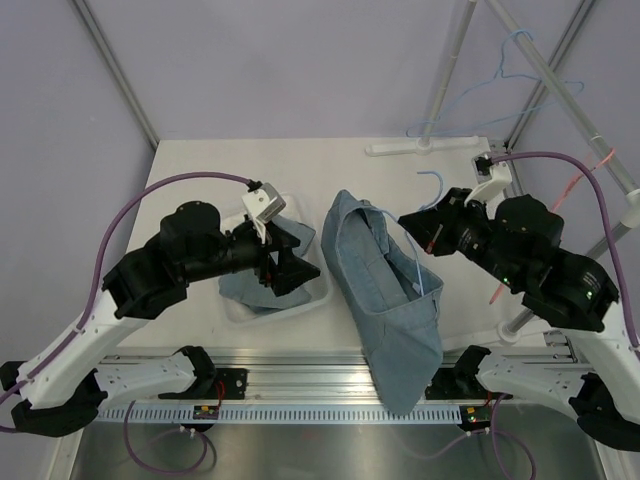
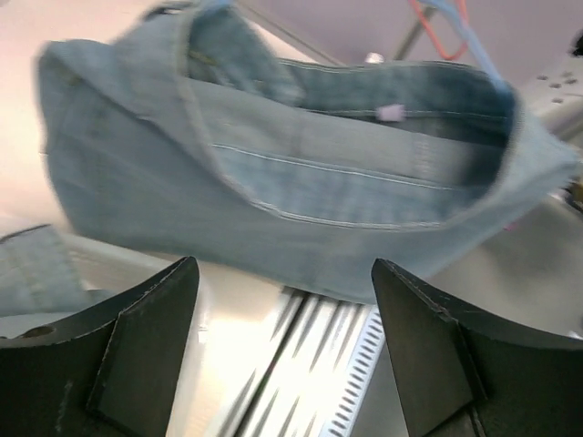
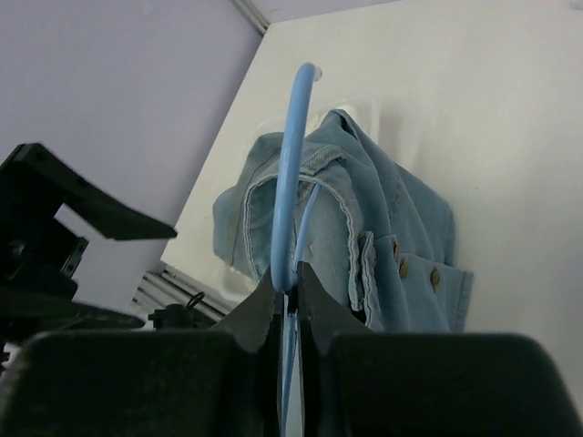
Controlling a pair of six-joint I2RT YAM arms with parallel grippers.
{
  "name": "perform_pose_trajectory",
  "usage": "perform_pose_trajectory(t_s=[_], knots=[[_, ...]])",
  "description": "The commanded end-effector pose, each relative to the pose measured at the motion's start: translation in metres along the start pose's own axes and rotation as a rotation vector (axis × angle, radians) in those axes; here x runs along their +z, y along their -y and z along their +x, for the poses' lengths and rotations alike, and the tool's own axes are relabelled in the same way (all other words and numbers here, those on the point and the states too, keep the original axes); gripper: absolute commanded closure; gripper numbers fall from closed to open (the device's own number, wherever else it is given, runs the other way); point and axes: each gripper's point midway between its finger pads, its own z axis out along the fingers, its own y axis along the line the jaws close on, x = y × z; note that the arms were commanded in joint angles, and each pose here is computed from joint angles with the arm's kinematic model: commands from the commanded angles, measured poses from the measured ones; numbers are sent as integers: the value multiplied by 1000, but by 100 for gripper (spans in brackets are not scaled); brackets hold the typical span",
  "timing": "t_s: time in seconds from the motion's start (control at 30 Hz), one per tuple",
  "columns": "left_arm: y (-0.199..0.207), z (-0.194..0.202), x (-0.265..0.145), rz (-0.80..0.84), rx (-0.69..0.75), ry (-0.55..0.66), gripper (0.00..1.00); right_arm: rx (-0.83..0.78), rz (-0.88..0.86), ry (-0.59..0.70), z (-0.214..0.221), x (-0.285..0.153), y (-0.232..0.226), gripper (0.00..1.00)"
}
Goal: Remove the skirt from the hanger
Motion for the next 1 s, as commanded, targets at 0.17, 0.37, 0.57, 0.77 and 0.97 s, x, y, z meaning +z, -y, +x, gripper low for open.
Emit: perform_pose_trajectory(t_s=[0.17,0.37,0.57,0.77,0.97], knots=[[-10,-24,-14,-50,202,104,15,81,-337,46,-25,-104,-43,100],[61,-7,-37,371,313,87,11,105,-593,-2,-10,-181,-61,100],[85,10,-44,547,318,36,11,102,-720,-92,12,-212,-67,100],[98,16,-36,669,256,11,11,114,-778,-112,18,-213,-73,100],[104,30,-31,757,200,-45,14,100,-796,-73,10,-211,-78,100]])
